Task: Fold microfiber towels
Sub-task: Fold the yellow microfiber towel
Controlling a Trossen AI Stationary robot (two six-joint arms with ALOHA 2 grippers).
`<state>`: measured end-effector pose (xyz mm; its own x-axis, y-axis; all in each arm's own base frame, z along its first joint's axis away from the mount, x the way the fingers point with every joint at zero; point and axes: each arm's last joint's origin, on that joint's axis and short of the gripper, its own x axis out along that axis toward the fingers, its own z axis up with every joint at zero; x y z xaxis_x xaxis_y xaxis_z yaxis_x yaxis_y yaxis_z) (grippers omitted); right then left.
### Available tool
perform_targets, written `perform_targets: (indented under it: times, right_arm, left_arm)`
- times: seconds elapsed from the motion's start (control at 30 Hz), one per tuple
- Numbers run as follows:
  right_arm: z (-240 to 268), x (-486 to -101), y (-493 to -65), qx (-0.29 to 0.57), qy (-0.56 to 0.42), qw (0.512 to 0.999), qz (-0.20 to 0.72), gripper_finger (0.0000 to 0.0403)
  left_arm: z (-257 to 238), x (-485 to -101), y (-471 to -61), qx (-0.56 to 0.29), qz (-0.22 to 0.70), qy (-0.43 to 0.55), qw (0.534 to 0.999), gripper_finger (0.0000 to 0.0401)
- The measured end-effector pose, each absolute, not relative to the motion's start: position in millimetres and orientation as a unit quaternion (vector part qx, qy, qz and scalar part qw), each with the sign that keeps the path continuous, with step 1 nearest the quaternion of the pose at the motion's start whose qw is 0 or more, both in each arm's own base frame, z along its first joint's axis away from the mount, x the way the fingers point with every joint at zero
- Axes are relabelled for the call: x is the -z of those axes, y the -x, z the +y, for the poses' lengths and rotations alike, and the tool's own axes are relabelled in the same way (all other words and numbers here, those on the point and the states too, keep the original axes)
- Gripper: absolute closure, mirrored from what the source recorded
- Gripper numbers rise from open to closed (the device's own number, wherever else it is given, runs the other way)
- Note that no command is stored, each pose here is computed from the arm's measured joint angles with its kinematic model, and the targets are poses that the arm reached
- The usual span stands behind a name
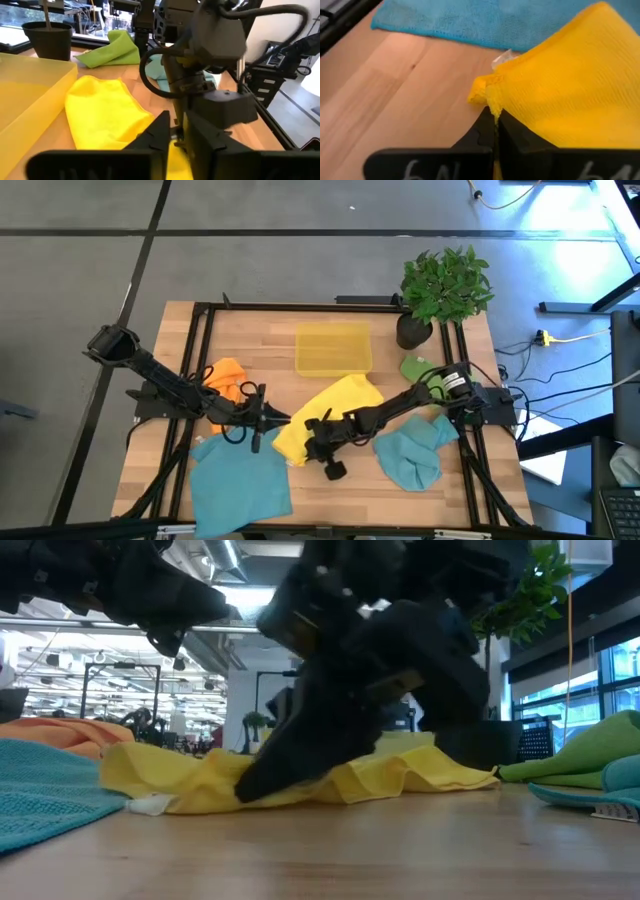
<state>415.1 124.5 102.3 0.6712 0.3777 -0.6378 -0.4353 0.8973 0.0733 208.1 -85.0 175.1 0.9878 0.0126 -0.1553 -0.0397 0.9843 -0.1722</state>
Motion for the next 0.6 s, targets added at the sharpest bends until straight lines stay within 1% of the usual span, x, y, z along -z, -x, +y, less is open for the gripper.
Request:
perform_targets:
  times: [0.13,0.3,0.47,0.6]
  right_arm:
    - [120.7,-106.6,-400.8,-0.218,0.022,0.923,0.317,0.0399]
    - [114.5,-115.2,-384.6,-0.211,-0.004,0.933,0.291,0.0399]
    - [103.0,-121.4,-370.8,-0.198,-0.029,0.942,0.270,0.0399]
    - [93.8,-122.6,-363.2,-0.186,-0.045,0.946,0.261,0.0399]
  left_arm:
    - [-84.8,-175.2,-208.1,-0.015,0.076,0.079,0.994,0.0308]
    - [-85.9,-176.5,-209.3,-0.006,0.079,0.075,0.994,0.0287]
    - [-89.1,-177.6,-214.0,0.006,0.118,0.059,0.991,0.0268]
    - [-92.9,-179.8,-219.5,0.005,0.154,0.050,0.987,0.0245]
